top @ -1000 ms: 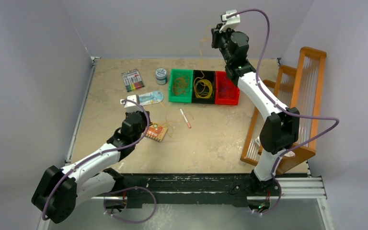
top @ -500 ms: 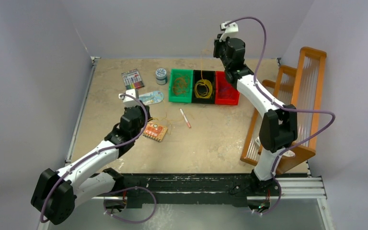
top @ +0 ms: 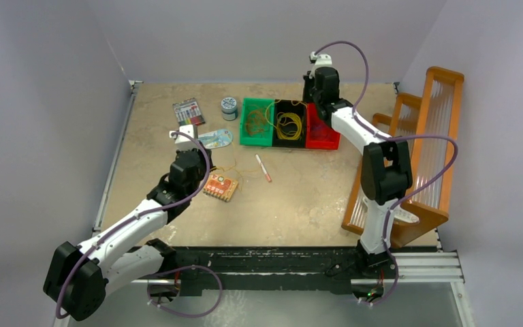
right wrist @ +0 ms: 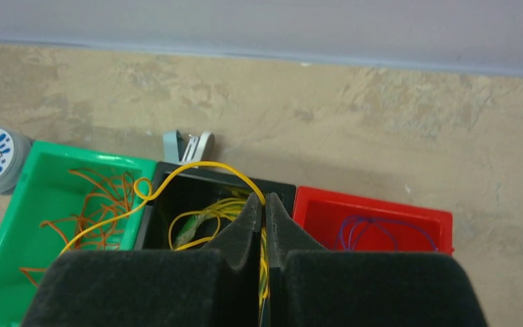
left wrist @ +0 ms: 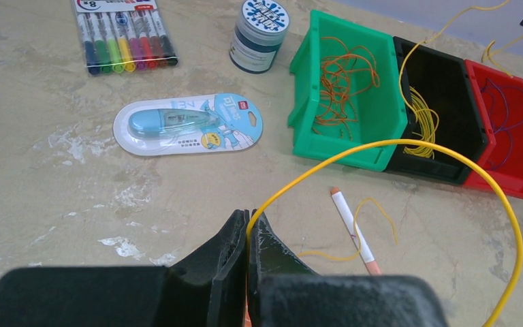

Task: Untangle the cables

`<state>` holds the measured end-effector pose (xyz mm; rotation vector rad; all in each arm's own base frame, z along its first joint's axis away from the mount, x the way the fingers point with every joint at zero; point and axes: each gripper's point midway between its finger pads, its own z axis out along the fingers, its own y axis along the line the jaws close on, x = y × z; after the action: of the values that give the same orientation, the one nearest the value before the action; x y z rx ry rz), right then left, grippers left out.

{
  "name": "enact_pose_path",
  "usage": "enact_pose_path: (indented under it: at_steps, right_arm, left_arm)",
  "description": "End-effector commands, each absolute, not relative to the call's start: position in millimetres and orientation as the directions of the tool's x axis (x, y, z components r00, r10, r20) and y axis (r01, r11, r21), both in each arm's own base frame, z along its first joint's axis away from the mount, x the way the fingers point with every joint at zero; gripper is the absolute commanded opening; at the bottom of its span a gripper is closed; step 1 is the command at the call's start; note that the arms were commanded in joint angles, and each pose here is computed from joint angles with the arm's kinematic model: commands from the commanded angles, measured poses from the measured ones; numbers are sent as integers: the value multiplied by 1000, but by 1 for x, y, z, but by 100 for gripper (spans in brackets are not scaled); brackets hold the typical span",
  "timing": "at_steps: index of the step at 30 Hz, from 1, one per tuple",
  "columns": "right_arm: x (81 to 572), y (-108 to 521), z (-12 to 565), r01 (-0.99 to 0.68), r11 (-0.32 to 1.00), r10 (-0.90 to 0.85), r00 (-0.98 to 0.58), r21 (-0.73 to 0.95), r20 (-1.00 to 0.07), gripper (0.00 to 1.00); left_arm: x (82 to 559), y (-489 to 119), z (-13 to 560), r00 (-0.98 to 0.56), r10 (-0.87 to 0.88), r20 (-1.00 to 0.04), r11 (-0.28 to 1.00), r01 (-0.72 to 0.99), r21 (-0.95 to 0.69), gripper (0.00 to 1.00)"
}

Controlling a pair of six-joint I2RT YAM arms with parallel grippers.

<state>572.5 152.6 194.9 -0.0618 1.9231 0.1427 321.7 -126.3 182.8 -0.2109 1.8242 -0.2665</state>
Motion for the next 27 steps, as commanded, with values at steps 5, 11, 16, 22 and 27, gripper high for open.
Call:
enact_pose_path:
  at_steps: [5, 11, 16, 22, 27]
  right_arm:
    - [556, 124, 192, 3, 986, 153, -390, 165, -908, 0]
    - [547, 85, 211, 85, 977, 212, -335, 195, -918, 0]
    - [542, 65, 223, 143, 973, 215, -299, 179, -930, 0]
    - [540, 51, 224, 202, 968, 206, -285, 152, -936, 0]
    - [544, 45, 224, 216, 972, 157, -308, 91, -938, 0]
  left_arm:
    - [330, -132, 212, -213, -293, -932, 952, 19, -304, 0]
    - [332, -135, 208, -226, -292, -929, 952, 22, -305, 0]
    - [333, -138, 205, -236, -293, -926, 951, 29, -308, 0]
    - [333, -136, 207, -233, -289, -929, 953, 22, -302, 0]
    - [332, -135, 205, -238, -287, -928, 954, 17, -299, 0]
